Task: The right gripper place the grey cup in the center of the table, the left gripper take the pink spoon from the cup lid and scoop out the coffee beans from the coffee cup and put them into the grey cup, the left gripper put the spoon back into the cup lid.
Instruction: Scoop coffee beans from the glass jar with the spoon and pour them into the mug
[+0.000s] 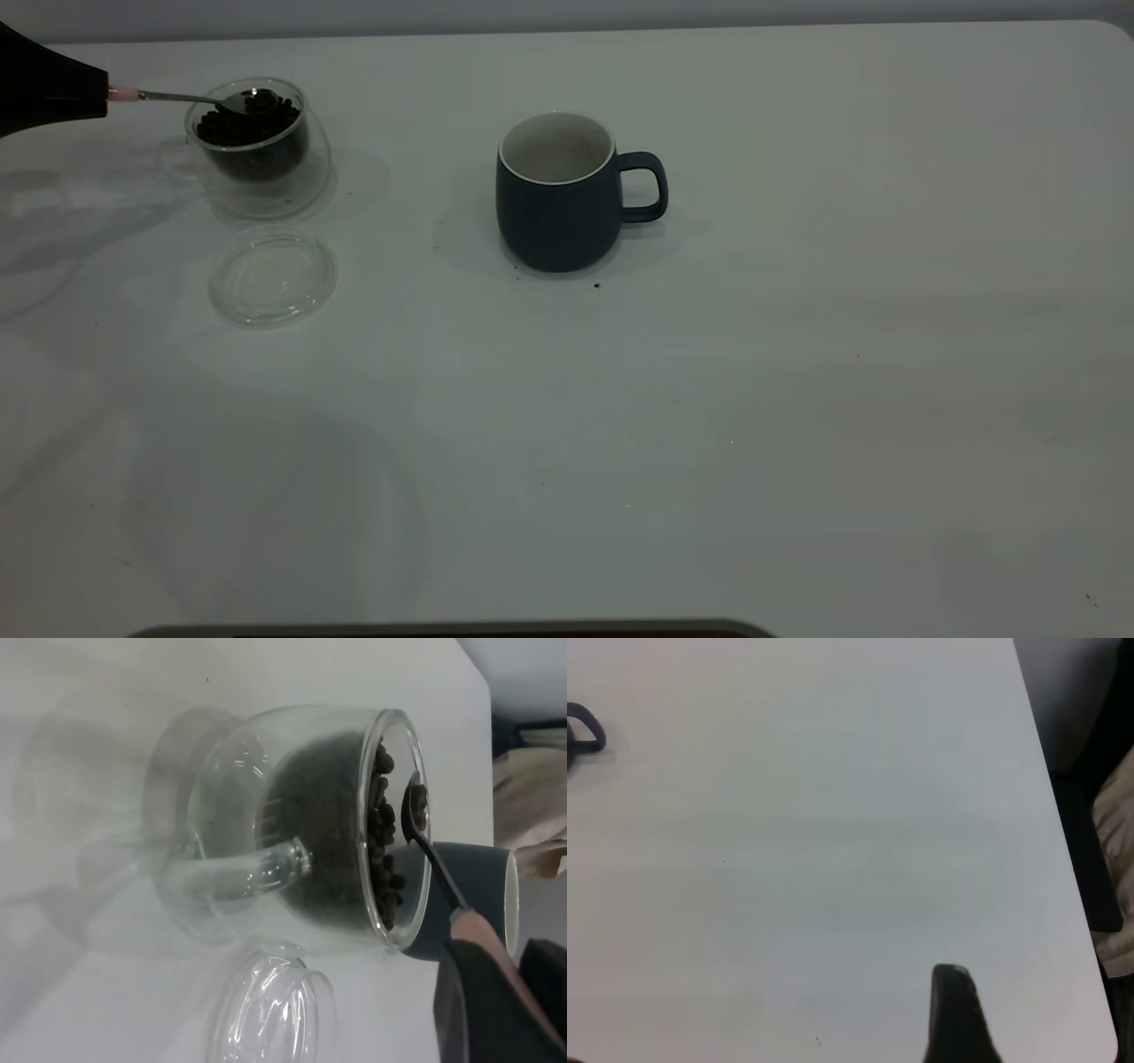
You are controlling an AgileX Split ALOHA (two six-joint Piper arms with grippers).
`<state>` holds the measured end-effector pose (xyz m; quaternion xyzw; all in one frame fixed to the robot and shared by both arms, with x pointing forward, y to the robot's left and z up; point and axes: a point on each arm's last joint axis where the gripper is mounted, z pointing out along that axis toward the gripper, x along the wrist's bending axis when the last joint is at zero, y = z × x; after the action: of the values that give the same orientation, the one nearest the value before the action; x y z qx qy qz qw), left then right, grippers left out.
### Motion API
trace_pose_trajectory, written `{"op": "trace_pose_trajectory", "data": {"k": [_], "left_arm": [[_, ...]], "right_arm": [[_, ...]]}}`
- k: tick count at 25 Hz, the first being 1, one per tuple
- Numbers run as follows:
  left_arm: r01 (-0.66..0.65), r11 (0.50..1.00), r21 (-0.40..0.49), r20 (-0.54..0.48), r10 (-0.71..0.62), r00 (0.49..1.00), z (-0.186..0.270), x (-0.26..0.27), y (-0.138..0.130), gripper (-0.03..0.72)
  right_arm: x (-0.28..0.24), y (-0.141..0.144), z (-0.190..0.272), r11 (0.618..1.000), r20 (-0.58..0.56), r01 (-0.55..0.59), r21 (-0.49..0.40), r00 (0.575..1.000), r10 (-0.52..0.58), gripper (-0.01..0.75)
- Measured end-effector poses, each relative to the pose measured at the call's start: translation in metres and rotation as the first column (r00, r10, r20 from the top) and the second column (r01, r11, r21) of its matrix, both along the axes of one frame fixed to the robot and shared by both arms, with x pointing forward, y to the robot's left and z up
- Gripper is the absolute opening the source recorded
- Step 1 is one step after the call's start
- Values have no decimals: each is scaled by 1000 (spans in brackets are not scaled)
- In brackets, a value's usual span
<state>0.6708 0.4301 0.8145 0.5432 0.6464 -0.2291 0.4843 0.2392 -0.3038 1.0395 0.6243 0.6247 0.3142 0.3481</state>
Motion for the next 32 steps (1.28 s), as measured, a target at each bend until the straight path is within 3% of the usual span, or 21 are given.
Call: {"op": "trace_pose_trajectory", "data": {"k": [19, 32], "left_arm": [[-32, 999, -21, -37, 32, 999, 18, 3, -1, 121], [61, 997, -51, -38, -63, 997, 22, 18, -56, 121]], "right_arm": [[0, 0, 0, 1000, 0, 0, 0, 1000, 0, 508], [0, 0, 0, 1000, 0, 0, 0, 1000, 0, 508]]}}
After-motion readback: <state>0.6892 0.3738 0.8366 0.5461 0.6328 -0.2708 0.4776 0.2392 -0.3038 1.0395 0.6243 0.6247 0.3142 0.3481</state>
